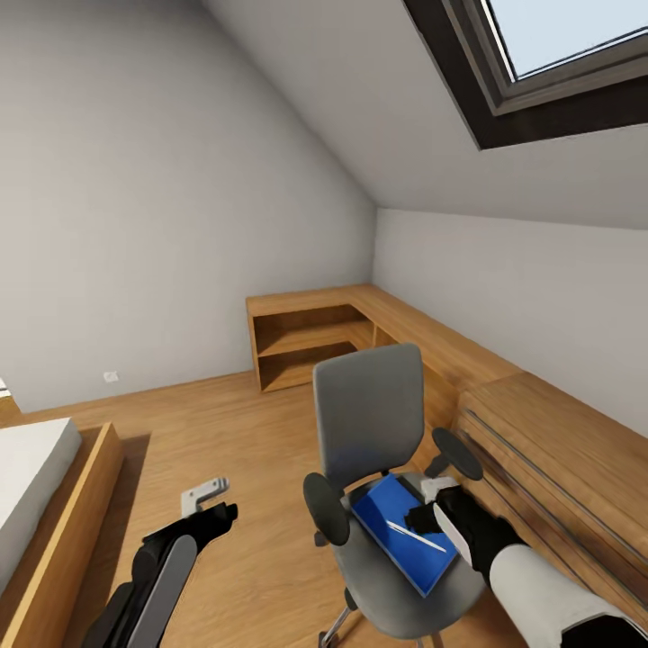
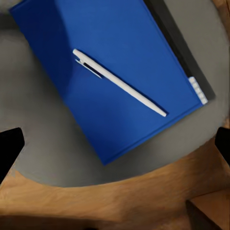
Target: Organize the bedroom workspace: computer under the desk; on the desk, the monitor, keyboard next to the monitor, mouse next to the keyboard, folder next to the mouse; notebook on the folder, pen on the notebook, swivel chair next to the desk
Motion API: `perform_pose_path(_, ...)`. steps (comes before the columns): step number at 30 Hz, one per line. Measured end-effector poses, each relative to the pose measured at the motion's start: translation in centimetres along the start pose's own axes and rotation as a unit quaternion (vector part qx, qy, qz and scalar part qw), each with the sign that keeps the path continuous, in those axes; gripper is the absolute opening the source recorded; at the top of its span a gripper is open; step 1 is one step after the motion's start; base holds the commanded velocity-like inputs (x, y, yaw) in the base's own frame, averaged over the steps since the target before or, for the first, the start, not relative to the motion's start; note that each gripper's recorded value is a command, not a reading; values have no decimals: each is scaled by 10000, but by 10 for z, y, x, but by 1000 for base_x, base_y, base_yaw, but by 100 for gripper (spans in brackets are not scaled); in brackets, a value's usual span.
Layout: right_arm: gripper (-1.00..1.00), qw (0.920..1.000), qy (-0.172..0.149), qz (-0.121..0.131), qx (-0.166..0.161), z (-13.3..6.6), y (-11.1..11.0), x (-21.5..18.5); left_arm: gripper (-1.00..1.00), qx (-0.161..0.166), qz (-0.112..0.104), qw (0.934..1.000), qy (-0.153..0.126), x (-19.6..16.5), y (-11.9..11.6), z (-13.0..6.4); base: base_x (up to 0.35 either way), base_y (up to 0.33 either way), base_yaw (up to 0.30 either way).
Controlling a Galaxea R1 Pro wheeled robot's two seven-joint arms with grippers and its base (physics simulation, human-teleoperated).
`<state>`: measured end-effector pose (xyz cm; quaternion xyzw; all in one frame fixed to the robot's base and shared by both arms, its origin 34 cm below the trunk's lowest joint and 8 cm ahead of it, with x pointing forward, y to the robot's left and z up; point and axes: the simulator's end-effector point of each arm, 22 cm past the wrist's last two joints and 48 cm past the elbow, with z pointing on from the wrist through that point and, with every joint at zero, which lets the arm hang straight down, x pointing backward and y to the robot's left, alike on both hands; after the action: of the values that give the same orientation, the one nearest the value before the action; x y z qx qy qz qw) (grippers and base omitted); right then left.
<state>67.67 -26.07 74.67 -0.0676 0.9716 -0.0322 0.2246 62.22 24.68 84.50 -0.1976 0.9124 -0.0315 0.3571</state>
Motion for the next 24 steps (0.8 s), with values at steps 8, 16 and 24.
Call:
perform_pose_path(8,100,9997,39,175,-137,-6,3,-12,100,-64,11,10000,-23,-1,4,2,0,0,92)
perform_pose_path(16,100,9998,4,194,78,4,-34,-6,100,-83,15,10000,-6,7,6,12,0,0,9)
perform_pose_path(24,100,9998,-98,185,77,14,-36,-5,100,-84,15,10000,-9,13,8,21,0,0,0)
